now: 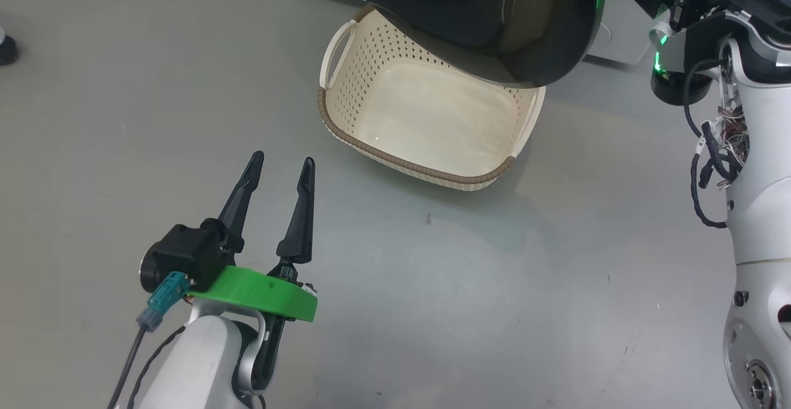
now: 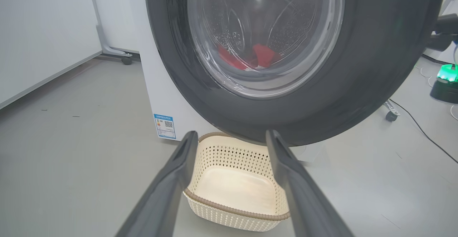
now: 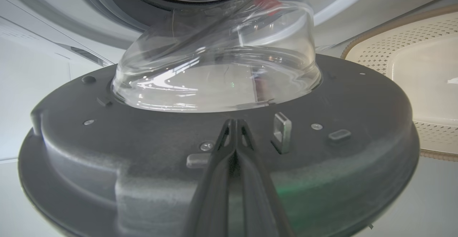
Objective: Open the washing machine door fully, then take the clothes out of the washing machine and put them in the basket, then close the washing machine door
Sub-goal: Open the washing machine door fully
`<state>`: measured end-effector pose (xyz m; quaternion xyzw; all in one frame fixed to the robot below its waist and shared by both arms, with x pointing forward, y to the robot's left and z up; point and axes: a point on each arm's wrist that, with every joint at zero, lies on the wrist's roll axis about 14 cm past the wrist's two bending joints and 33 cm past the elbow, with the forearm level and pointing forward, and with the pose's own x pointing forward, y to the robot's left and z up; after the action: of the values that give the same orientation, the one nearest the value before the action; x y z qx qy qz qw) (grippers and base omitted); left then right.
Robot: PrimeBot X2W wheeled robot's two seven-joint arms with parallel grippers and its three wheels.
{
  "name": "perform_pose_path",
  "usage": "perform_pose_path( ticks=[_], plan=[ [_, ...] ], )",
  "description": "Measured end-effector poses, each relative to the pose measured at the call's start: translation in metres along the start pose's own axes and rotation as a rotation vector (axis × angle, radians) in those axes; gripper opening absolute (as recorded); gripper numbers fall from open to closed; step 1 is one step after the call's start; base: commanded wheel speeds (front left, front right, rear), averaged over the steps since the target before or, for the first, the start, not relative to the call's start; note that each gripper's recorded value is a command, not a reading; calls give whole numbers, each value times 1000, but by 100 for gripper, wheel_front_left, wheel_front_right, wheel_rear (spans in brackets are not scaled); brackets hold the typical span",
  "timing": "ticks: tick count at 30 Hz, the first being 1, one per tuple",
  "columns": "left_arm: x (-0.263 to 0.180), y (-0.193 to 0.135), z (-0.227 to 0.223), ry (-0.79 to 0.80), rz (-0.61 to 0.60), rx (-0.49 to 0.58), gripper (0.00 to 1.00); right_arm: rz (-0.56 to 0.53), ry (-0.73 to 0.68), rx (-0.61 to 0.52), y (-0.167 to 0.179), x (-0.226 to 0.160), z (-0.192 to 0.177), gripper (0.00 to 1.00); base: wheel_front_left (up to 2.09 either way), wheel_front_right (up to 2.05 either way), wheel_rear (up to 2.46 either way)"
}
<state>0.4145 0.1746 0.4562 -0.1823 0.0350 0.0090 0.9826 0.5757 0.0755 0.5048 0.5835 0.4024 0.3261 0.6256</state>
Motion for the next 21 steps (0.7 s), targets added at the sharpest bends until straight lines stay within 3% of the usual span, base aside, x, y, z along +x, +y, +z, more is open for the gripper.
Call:
perform_pose_path(
  ticks=[21],
  plan=[
    [-17, -12, 19, -48, -27, -2, 100, -24, 127, 89, -3, -10, -58, 0, 0, 0, 0]
  ],
)
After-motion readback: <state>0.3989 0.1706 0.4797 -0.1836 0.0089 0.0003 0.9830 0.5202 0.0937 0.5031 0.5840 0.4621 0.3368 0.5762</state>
